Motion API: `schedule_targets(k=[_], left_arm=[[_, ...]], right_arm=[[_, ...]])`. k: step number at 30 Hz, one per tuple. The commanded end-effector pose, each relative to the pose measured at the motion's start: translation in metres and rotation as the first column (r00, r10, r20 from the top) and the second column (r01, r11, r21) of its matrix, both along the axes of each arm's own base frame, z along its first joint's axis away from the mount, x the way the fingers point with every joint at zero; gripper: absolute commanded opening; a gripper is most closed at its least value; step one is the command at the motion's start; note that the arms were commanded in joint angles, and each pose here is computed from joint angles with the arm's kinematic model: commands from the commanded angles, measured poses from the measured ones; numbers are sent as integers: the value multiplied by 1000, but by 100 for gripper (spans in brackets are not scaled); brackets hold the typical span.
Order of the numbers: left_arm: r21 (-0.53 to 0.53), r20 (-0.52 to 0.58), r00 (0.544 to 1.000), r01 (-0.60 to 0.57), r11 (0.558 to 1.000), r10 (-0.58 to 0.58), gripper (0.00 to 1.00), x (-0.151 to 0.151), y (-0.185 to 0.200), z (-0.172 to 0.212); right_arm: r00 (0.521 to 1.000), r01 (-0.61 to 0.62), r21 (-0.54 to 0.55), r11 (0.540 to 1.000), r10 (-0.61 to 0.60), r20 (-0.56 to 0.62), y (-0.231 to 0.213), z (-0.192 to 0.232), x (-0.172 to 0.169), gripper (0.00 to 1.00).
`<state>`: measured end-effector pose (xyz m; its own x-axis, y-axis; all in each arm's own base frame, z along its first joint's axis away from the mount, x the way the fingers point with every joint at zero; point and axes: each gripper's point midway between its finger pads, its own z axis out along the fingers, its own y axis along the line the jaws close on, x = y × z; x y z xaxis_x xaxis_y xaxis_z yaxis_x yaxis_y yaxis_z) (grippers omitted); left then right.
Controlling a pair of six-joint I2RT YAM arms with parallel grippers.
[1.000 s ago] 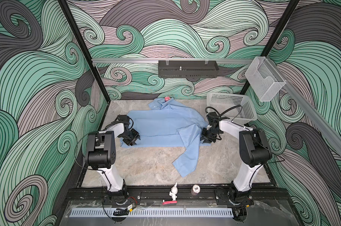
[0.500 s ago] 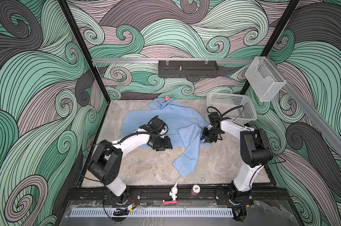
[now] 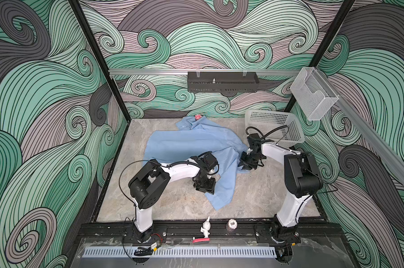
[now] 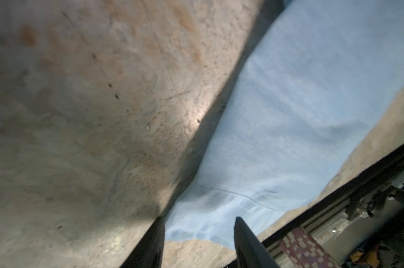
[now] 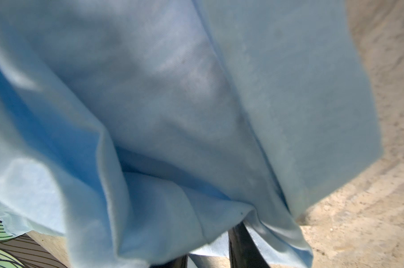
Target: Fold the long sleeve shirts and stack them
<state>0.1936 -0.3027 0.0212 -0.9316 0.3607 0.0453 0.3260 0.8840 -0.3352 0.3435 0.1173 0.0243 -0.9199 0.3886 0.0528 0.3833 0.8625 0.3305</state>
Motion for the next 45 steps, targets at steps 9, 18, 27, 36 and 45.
schedule_targets(k=[9,18,27,36,45], left_arm=[[239,29,994,100,966,-110,12,1,27,-8],[428,263,951,37,903,-164,0,56,69,56],[146,122,986,93,985,-111,18,32,35,64],[31,89,995,39,999,-42,46,-9,8,21],[76,169,985,14,997,-26,48,-7,-1,-2]], right_arm=[[999,-6,1,1000,6,-39,-3,-13,-6,29],[999,-18,-3,1000,18,-41,-6,-14,-10,29],[999,-15,7,1000,15,-32,-5,-10,-9,29],[1000,-16,12,1000,17,-24,-4,-7,-8,29],[1000,-16,11,1000,16,-27,-5,-7,-10,30]])
